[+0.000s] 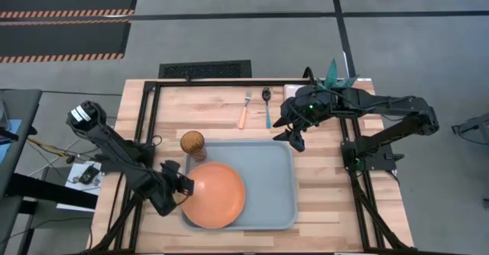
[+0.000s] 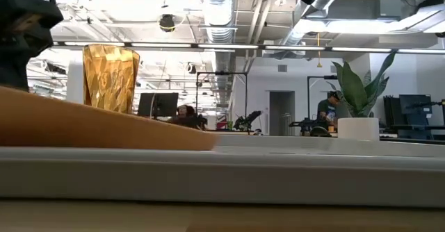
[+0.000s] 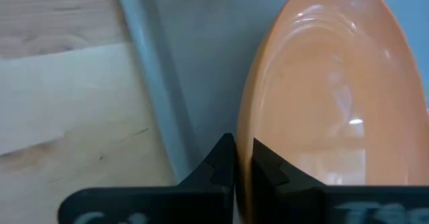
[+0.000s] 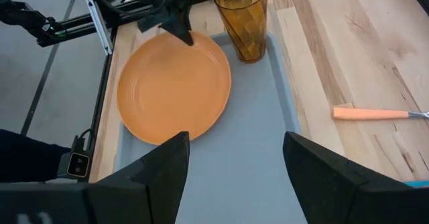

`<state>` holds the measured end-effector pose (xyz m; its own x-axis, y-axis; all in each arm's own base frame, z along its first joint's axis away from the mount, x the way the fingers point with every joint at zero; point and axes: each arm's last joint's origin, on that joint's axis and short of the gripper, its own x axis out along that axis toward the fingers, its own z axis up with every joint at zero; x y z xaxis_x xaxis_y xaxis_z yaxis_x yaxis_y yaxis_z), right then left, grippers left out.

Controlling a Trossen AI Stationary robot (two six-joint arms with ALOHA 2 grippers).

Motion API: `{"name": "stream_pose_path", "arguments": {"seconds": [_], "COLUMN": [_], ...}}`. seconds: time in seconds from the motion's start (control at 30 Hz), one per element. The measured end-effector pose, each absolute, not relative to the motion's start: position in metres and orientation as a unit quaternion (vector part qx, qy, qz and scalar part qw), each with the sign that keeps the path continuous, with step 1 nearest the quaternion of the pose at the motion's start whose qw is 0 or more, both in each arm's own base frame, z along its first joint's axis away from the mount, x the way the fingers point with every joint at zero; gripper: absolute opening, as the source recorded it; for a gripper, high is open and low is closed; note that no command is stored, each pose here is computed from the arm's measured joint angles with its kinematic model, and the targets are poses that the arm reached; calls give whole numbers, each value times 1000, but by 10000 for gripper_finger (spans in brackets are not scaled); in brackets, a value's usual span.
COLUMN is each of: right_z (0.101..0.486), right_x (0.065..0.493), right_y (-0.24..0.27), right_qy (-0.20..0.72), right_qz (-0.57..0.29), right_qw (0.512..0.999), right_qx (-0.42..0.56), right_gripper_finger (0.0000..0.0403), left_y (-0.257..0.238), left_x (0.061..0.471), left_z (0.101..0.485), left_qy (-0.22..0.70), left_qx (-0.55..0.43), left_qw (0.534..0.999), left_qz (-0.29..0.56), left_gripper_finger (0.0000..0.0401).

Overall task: Pick and place plate/cup/fork/spoon on tray
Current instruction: Put the orange plate on the gray tray at the bottom of the brown cup

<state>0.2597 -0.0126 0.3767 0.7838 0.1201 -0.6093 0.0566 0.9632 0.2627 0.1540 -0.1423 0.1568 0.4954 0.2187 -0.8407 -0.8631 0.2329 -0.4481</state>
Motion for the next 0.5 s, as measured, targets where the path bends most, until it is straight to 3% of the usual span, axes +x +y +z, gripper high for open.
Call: {"name": "stream_pose_path", "arguments": {"seconds": [0.5], "right_z": [377], "right_x": [260], "right_y": [-13], "right_qy": [328], "right_qz": [17], "right_qw": [935], "right_qx": [136], "right_gripper_finger": [265], "left_y": [-146], "left_x": [162], "left_z": [141], "left_qy": [332], "left_qx": [-494], "left_qw": [694], "left_qz": [406], "left_gripper_finger": [4]}}
